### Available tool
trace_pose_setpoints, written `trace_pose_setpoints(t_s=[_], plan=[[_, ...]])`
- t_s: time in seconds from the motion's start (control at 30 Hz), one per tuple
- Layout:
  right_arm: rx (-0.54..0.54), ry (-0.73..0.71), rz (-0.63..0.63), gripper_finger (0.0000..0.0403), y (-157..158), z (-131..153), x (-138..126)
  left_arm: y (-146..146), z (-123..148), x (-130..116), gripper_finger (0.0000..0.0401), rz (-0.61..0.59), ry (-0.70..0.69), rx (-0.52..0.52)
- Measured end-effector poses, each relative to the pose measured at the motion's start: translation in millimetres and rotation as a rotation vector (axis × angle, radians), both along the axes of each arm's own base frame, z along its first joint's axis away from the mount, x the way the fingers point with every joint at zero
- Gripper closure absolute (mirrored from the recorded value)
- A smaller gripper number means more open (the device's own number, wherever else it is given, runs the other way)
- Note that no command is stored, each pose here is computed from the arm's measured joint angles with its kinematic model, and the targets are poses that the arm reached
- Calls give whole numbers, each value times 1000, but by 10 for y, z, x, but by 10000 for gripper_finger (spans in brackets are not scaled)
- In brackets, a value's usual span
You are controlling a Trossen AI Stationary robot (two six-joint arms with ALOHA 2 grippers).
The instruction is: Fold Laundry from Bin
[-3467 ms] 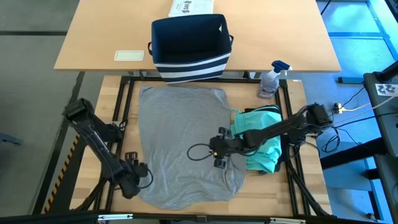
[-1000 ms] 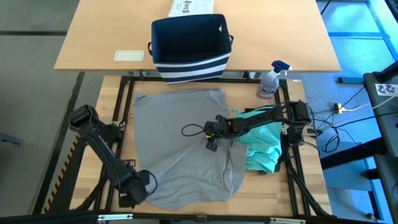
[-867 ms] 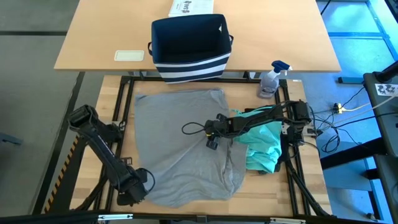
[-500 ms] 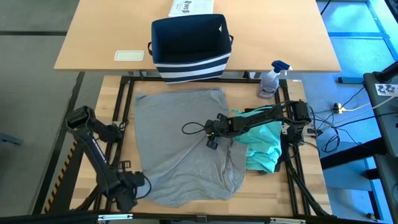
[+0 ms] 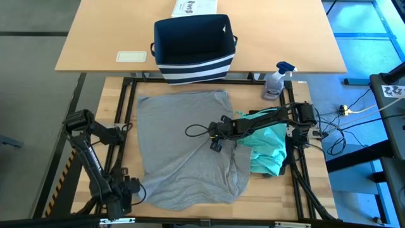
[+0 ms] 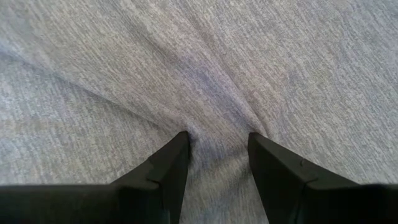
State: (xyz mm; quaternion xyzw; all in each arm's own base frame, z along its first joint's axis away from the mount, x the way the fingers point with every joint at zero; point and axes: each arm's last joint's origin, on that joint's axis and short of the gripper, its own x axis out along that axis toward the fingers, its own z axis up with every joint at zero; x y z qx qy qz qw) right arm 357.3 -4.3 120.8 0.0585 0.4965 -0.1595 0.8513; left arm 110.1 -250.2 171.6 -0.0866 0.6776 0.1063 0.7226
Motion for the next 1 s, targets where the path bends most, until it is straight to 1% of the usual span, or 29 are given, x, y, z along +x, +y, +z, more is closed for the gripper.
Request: trace_pose_setpoints(t_s=[0.07,0.2,0.37,0.43,0.53,0.7,0.83,0.93,1.0], plan=[[0,0,0,233,1,0,0,0,-45,-11,178,-2,-32,-3],[0,1,0,233,0,-2,-1,55,-148,-64,177,17,-53,26],[0,1,1,233,0,-2,-1,70,-264,-71,176,24,-108,-6],[0,2,1,233,0,-2,-2,65,-280,-66,176,25,-115,-21],[0,1,1,233,0,-3,-1,68,-284,-67,176,22,-125,-17],[-1,-1,3,233,0,-3,0,86,-278,-45,176,11,-209,28],[-1,-2,3,233,0,-3,1,153,-327,-56,178,17,-226,73],[-3,-2,8,233,2,-3,2,224,-398,-80,197,39,-231,89],[-3,-2,9,233,2,-4,2,267,-436,-95,223,44,-231,107]])
